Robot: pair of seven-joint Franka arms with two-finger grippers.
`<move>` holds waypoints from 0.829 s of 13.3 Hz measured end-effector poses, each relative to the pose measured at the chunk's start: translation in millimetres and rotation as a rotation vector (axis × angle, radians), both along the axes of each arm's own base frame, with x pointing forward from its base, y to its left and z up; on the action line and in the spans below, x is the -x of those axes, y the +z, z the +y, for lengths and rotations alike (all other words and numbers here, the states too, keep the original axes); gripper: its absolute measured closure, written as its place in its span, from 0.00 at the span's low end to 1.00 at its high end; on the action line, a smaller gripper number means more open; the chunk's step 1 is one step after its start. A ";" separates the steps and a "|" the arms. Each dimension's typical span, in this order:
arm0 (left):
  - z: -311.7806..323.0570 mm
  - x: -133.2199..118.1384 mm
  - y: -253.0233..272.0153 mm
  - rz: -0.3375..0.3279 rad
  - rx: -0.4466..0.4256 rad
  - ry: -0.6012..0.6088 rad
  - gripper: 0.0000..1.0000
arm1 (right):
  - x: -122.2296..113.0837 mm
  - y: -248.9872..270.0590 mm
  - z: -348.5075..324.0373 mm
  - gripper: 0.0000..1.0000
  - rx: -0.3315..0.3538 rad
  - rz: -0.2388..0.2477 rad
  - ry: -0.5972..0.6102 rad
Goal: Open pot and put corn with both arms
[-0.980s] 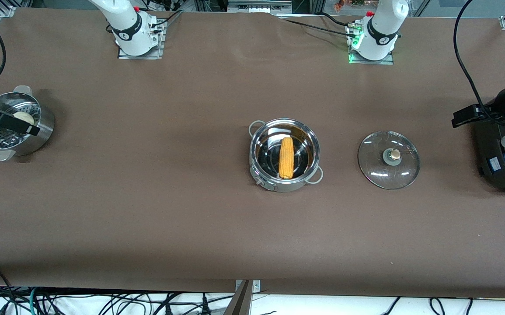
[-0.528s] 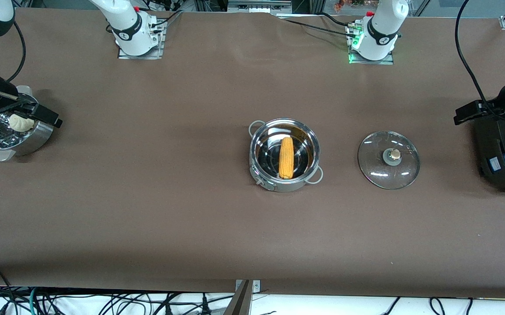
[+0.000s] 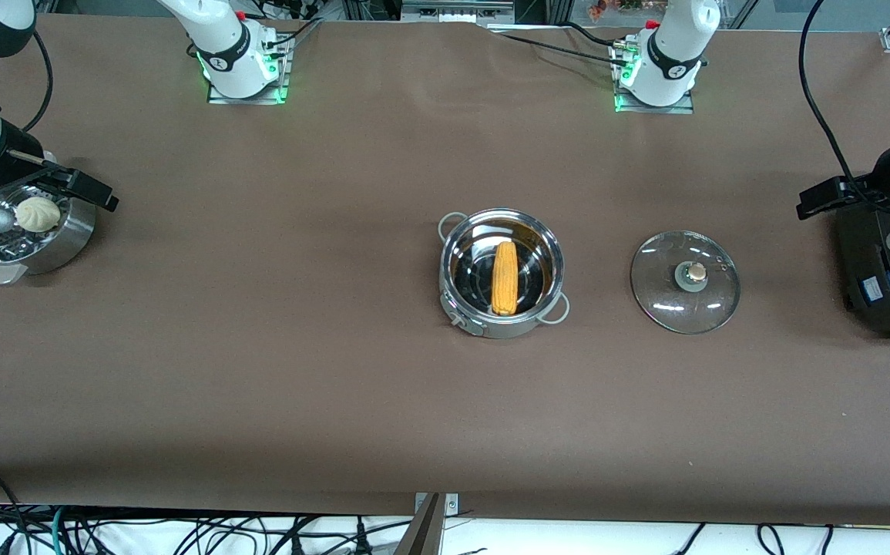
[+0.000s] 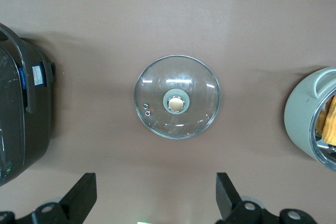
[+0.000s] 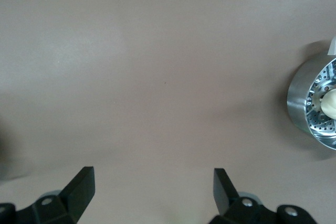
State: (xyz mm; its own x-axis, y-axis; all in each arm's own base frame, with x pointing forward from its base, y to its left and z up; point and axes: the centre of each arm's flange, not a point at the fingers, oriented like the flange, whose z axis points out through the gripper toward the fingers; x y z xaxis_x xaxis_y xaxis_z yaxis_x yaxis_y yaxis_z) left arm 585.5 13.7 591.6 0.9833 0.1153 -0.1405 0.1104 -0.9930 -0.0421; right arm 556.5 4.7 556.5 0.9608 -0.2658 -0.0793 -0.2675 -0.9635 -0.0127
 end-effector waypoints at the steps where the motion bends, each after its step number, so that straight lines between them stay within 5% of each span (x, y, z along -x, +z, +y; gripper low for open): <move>1: -0.1 0.0 -0.1 0.000 0.000 0.000 0.00 | -0.8 -1.6 1.0 0.00 0.000 0.004 0.002; 11: -3.8 -0.8 -8.5 0.016 0.000 -0.004 0.00 | -16.2 -0.7 -6.4 0.00 -0.005 -0.003 0.090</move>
State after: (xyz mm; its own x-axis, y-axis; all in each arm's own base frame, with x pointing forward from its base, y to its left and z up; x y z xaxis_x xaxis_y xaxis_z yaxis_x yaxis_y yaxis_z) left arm 586.3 9.9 583.0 0.9815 0.1113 -0.1558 0.1057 -0.9934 -0.0441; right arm 572.8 -1.7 555.8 0.9809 -0.1783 -0.0776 -0.1802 -0.9835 -0.0182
